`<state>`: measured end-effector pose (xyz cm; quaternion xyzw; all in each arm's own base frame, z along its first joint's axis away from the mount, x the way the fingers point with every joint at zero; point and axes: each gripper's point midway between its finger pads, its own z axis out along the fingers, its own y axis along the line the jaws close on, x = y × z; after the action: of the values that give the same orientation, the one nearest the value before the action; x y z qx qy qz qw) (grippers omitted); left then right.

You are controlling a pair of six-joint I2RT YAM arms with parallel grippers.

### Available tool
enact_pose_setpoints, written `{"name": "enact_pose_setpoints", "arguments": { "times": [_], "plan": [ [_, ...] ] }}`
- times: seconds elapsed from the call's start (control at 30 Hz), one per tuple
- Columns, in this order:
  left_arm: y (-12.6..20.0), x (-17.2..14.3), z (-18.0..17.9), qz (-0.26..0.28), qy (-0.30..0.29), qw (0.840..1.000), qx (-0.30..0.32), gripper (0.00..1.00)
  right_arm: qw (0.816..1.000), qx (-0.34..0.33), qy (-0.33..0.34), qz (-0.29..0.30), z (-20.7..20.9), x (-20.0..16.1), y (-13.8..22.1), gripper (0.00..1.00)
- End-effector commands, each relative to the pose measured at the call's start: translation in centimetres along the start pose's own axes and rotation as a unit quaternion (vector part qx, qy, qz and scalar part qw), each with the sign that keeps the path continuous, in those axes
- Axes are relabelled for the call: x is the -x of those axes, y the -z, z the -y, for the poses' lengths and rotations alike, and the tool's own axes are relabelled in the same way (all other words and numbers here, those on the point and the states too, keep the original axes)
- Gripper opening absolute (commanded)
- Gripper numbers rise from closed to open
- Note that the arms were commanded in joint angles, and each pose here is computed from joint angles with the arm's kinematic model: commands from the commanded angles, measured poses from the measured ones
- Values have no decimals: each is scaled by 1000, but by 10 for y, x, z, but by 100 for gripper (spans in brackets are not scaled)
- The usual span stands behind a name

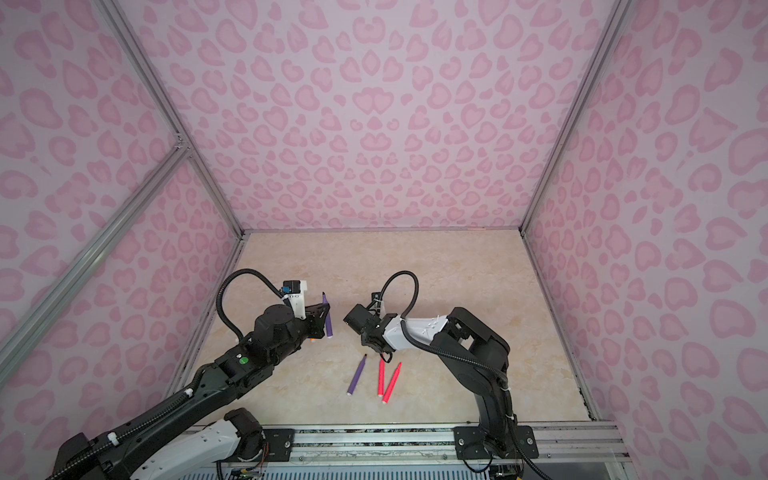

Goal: Insert pens into pen caps
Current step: Pick up the pen cap from the center of the table.

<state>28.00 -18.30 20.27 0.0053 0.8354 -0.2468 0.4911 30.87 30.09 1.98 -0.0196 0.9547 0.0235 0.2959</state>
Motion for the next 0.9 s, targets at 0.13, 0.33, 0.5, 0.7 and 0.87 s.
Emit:
{"name": "enact_pose_setpoints", "arguments": {
  "times": [0.13, 0.33, 0.5, 0.7, 0.87],
  "plan": [
    [2, 10, 26, 20, -12, 997, -70, 3, 1000, 4, -23, 16, 8, 11, 9, 14],
    [3, 2, 66, 8, -52, 985, -166, 4, 997, 21, -54, 54, 23, 40, 38, 10],
    [2, -14, 99, -31, -73, 968, -236, 4, 985, 55, -113, 118, 47, 78, 85, 10],
    [-1, -29, 117, -60, -86, 958, -266, 4, 949, 160, -181, 202, 52, 109, 150, 11],
    [2, -33, 124, -65, -93, 953, -282, 4, 909, 238, -214, 266, 54, 128, 193, 10]
  ]
}}
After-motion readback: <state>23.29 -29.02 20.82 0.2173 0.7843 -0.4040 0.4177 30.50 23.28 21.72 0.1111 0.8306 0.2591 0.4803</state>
